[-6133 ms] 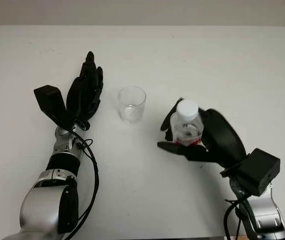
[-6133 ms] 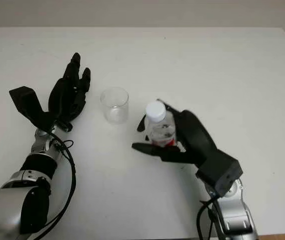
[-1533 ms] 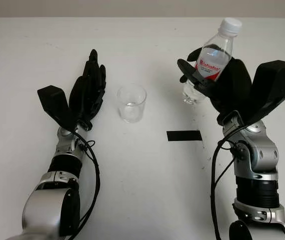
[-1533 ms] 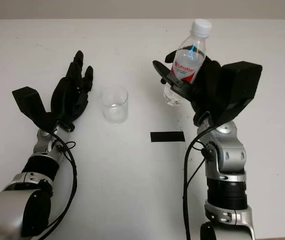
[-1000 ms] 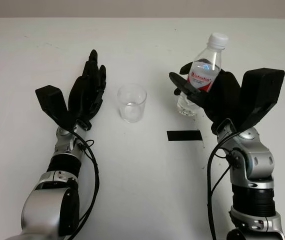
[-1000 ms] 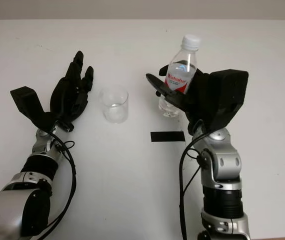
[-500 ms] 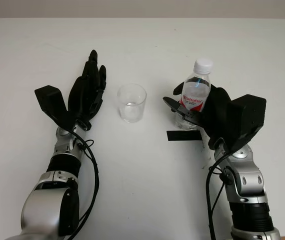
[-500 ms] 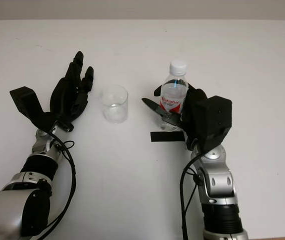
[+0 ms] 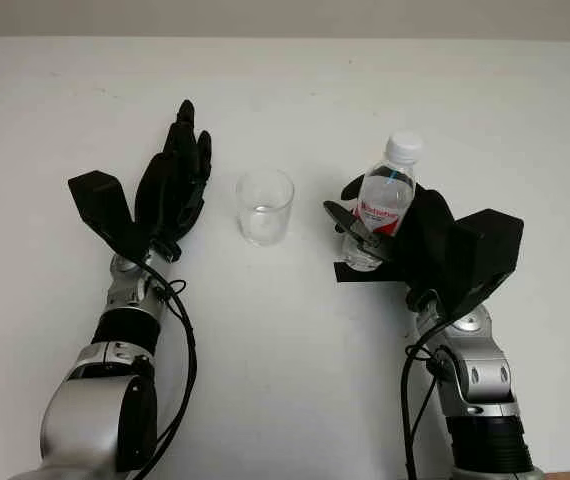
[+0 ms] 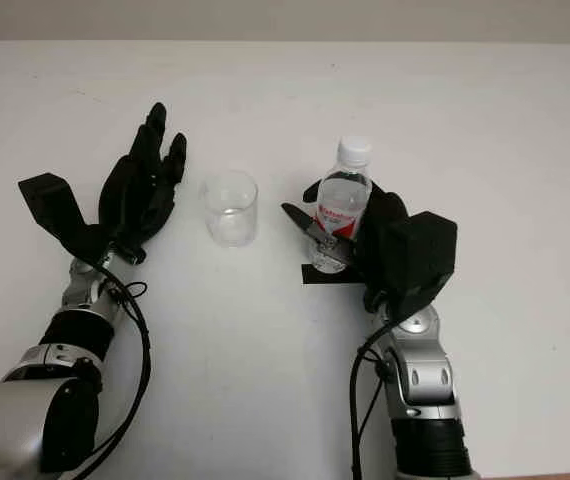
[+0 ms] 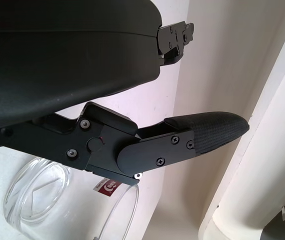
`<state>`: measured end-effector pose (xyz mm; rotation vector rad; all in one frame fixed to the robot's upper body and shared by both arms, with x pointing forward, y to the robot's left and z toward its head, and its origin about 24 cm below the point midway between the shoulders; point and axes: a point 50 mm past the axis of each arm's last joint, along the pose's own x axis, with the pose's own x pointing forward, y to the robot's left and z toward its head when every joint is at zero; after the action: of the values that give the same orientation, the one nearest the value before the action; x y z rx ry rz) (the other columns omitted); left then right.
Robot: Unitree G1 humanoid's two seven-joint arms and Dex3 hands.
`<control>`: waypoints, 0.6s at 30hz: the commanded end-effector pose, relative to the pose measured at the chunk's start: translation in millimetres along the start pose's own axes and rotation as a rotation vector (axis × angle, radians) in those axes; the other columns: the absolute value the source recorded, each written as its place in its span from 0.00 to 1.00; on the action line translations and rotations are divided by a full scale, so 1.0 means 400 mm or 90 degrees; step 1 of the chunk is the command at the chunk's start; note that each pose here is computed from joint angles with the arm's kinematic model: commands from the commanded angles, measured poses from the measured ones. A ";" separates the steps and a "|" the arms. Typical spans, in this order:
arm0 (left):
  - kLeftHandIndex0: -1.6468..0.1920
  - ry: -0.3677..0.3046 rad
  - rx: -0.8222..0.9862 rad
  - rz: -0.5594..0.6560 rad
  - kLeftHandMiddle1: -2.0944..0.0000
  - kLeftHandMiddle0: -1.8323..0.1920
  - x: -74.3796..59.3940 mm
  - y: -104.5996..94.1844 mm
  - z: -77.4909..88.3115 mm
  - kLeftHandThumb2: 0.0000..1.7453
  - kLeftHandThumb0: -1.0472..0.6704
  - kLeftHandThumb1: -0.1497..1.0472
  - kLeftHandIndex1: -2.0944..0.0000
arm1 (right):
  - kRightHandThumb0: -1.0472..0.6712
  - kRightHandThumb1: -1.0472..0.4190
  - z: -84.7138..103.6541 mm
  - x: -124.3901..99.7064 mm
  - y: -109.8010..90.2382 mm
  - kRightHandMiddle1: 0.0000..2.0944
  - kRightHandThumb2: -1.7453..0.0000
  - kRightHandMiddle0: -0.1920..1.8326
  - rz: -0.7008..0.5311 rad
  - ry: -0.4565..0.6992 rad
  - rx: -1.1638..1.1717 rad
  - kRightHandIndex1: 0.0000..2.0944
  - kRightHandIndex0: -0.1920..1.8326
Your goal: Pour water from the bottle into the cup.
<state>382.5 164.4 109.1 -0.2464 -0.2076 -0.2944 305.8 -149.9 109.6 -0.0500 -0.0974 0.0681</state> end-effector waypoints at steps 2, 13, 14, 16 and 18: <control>1.00 0.003 0.005 -0.001 1.00 1.00 -0.002 0.004 0.001 0.39 0.14 1.00 1.00 | 0.42 0.00 -0.032 -0.005 -0.007 1.00 0.80 0.77 -0.001 0.025 -0.015 1.00 0.86; 1.00 0.006 -0.002 -0.004 1.00 1.00 -0.003 0.008 0.001 0.39 0.14 1.00 1.00 | 0.32 0.06 -0.049 -0.015 -0.020 0.97 0.97 0.20 0.055 0.068 -0.040 0.96 0.22; 1.00 0.007 -0.002 -0.003 1.00 1.00 -0.003 0.009 0.002 0.38 0.14 1.00 1.00 | 0.28 0.07 -0.047 -0.019 -0.022 0.90 0.97 0.11 0.069 0.075 -0.055 0.84 0.11; 1.00 0.008 0.000 -0.001 1.00 1.00 -0.003 0.010 0.002 0.38 0.14 1.00 1.00 | 0.24 0.08 -0.045 -0.029 -0.029 0.76 0.97 0.03 0.094 0.085 -0.087 0.66 0.03; 1.00 0.008 0.002 0.002 1.00 1.00 -0.003 0.011 0.003 0.38 0.13 1.00 1.00 | 0.21 0.09 -0.045 -0.039 -0.036 0.57 0.97 0.01 0.108 0.095 -0.104 0.42 0.03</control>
<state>382.6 166.8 108.2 -0.2483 -0.1945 -0.2975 299.4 -159.8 103.2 -0.2000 -0.0125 0.2271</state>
